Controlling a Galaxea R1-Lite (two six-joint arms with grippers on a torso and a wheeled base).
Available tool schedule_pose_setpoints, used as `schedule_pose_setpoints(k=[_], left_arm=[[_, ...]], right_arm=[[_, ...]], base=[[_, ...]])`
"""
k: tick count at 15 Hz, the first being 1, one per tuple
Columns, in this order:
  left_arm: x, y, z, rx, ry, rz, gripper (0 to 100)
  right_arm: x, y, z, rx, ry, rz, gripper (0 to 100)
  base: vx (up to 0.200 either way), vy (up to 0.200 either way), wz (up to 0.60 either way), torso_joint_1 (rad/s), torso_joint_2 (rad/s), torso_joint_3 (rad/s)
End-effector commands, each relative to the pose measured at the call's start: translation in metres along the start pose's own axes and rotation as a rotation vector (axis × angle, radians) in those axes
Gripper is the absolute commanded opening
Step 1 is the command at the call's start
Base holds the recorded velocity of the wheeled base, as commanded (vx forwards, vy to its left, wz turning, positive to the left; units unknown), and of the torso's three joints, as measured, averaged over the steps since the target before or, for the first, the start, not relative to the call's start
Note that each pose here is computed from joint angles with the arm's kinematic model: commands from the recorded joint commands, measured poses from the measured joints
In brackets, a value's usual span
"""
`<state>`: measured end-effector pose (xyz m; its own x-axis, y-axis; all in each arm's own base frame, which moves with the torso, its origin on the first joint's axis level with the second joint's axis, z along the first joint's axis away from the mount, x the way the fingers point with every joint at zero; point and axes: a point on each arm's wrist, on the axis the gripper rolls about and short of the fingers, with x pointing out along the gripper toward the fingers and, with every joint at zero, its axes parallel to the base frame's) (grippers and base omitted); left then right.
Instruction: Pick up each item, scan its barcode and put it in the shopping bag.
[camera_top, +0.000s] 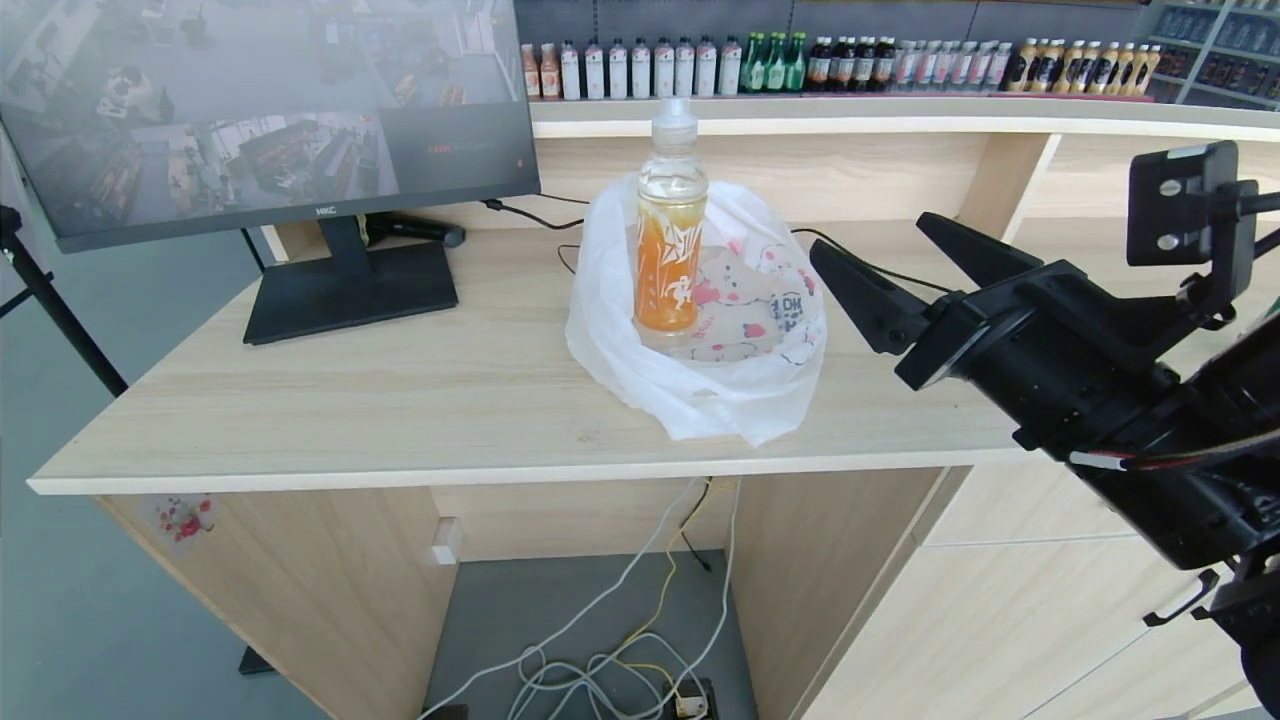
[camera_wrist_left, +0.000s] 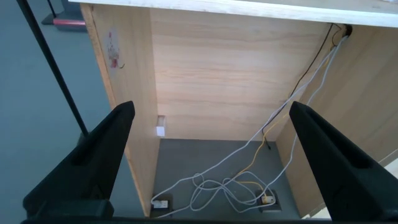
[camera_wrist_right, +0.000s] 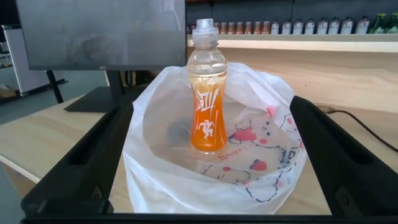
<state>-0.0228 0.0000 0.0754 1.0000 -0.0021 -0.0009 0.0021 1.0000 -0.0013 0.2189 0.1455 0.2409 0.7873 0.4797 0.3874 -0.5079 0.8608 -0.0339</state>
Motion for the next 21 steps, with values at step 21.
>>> schedule_pose_setpoints(k=[21], left_arm=[[0.000, 0.000, 0.000, -0.002, -0.001, 0.001, 100]], right_arm=[[-0.014, 0.002, -0.018, -0.005, 0.047, 0.053, 100]], base=[[0.000, -0.200, 0.00, 0.001, 0.00, 0.002]])
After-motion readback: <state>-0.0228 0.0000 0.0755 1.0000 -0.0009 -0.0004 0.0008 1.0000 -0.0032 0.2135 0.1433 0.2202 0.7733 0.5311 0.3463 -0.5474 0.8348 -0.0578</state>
